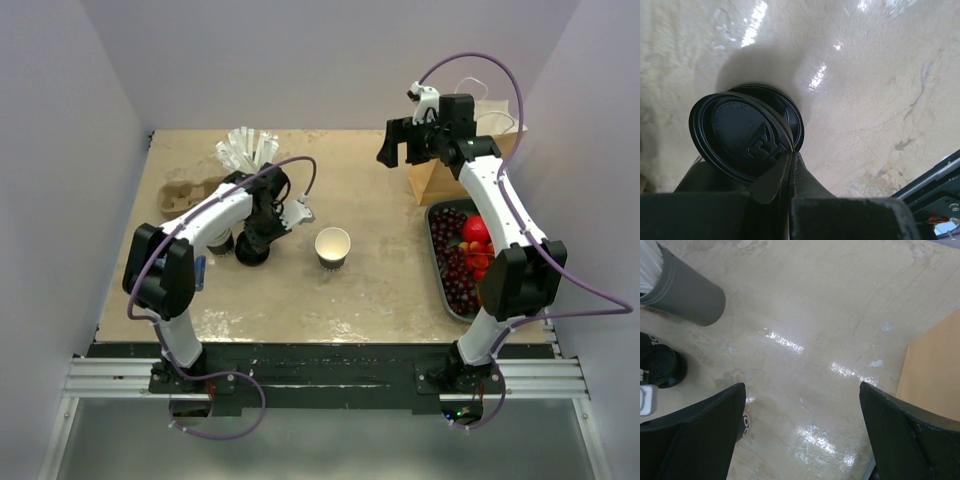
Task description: Pack the takeout coffee
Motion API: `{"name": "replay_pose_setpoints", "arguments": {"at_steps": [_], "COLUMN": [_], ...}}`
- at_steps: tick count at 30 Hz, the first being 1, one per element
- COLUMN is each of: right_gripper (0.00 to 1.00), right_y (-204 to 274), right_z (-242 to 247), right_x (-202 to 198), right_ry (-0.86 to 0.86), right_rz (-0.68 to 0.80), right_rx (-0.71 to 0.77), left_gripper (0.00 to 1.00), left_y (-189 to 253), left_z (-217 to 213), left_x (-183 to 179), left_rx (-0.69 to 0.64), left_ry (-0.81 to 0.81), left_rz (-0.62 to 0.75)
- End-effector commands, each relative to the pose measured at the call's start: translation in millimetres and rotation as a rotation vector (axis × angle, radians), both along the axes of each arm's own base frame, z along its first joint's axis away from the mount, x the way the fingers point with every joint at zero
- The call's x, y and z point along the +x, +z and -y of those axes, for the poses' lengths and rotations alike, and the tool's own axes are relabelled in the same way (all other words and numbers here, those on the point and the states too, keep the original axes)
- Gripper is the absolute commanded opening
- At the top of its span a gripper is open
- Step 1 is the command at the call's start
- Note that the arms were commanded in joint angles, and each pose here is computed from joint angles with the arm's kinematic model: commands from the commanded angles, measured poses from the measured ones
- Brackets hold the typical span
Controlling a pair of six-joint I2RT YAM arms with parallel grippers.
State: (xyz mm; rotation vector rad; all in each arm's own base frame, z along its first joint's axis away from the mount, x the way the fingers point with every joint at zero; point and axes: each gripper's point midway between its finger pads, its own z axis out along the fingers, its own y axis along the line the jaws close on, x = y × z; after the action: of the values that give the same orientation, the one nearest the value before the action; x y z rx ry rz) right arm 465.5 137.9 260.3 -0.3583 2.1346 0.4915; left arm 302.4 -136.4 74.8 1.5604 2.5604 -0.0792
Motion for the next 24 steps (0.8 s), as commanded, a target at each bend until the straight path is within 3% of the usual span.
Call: {"name": "replay_pose_setpoints", "arguments": {"at_steps": [1,5,14,15,16,17,19,21,24], "right_gripper": [0.99,0.99,0.99,0.99,0.99,0.99,0.99,0.99,0.99], "right_y": [28.2,34.9,89.3,91.4,92.0,91.7,90.8,84.1,69.4], "right_z": [-2.6,-3.1,-20.0,-19.2,-18.2,-16.8,-21.2,-22.5,-28.7], "right_x": [-0.3,-4.0,-42.7,-47.5,-50.7,-59.7,-69.2,-79.9,-91.6], "right_ry": [0.018,0.032,0.175,0.197,0.199,0.206,0.263,0.3,0.318], "right_rz": [0.079,0.088,0.144,0.161,0.168,0.174,0.204,0.233,0.213], "right_rx": [0.015,0.02,0.063,0.043,0.038,0.032,0.029,0.027,0.082], "left_gripper": [0.0,0.0,0.0,0.0,0.0,0.0,0.0,0.0,0.0], "left_y": [60.4,102.0,204.7,214.6,205.0,231.5,219.3,222.8,210.6], "left_z": [16.6,41.2,132.8,142.0,145.8,154.7,158.3,162.6,168.1], "left_x": [1.1,-2.8,-20.6,-30.1,-39.3,-31.4,-36.6,-29.0,-36.4], "left_rx": [-0.125,-0.292,-0.935,-1.021,-1.062,-1.157,-1.219,-1.26,-1.316], "left_ry": [0.016,-0.008,-0.223,-0.27,-0.218,-0.271,-0.19,-0.199,-0.157], "left_rz": [0.083,0.115,0.17,0.145,0.076,0.194,0.142,0.183,0.068]}}
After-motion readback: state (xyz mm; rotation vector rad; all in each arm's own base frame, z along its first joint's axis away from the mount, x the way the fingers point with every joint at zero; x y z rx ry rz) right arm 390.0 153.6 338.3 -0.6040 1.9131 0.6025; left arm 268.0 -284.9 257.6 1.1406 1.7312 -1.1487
